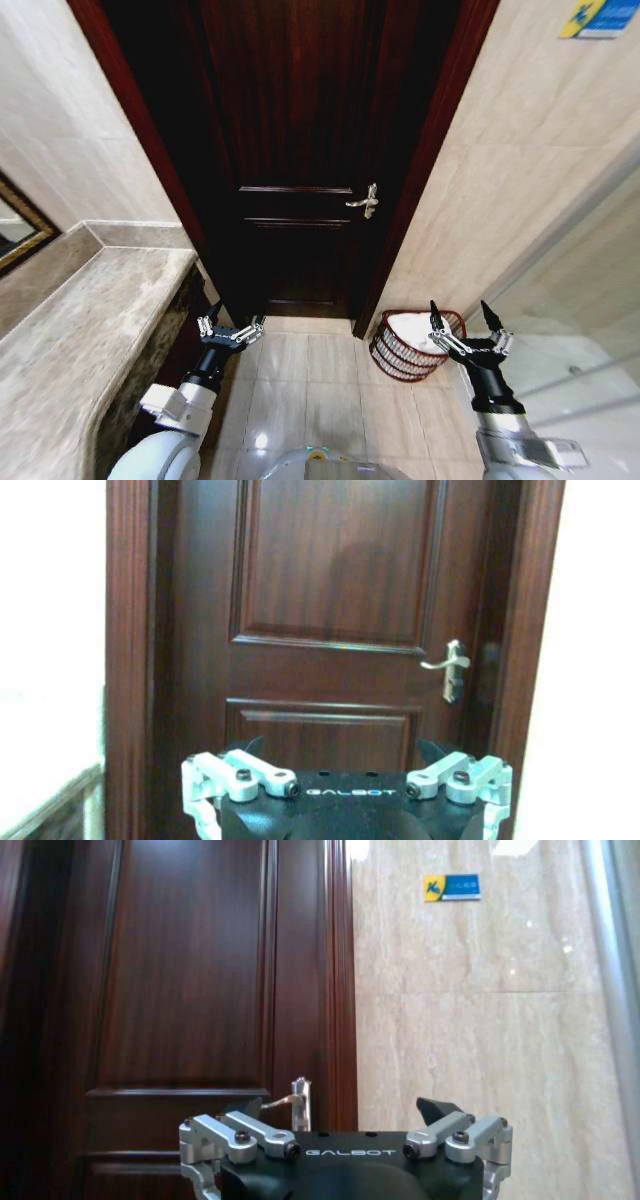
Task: Discard the used towel into the hamper.
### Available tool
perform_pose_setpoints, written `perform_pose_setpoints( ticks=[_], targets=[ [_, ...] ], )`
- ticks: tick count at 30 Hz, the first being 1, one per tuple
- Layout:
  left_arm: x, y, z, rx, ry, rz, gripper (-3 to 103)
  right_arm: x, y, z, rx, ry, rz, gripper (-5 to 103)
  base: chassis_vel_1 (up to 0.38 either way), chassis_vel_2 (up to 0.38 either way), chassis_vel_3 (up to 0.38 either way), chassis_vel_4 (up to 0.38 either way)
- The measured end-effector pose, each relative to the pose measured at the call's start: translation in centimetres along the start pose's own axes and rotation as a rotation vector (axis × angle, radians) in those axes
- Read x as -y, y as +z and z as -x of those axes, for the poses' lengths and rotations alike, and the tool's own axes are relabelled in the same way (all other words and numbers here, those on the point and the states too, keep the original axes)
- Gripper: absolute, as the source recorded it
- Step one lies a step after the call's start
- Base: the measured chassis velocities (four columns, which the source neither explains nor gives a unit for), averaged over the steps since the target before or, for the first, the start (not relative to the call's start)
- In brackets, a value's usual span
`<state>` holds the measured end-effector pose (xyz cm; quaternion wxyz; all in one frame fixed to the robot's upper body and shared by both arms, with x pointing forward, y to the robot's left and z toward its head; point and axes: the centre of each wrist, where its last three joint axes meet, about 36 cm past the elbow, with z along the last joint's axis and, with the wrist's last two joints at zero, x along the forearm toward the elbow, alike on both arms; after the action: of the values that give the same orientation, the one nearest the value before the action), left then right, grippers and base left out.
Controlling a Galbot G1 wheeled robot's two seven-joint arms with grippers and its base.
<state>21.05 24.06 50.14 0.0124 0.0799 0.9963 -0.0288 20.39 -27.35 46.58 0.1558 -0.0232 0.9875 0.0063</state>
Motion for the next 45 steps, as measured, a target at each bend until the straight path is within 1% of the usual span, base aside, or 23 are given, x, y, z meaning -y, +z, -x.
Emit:
perform_pose_setpoints(
  ticks=[17, 21, 45],
  targets=[
    [0.0, 0.0, 0.0, 0.0, 0.0, 0.0, 99, 0.0, 0.0, -0.01, 0.0, 0.0, 0.0, 100, 0.345, -0.342, -0.339, 0.343],
    [0.0, 0.0, 0.0, 0.0, 0.0, 0.0, 99, 0.0, 0.0, -0.01, 0.0, 0.0, 0.0, 100, 0.24, -0.21, -0.258, 0.247],
    [0.0, 0.0, 0.0, 0.0, 0.0, 0.0, 99, 0.0, 0.0, 0.0, 0.0, 0.0, 0.0, 100, -0.013, 0.007, 0.013, -0.001]
  ],
)
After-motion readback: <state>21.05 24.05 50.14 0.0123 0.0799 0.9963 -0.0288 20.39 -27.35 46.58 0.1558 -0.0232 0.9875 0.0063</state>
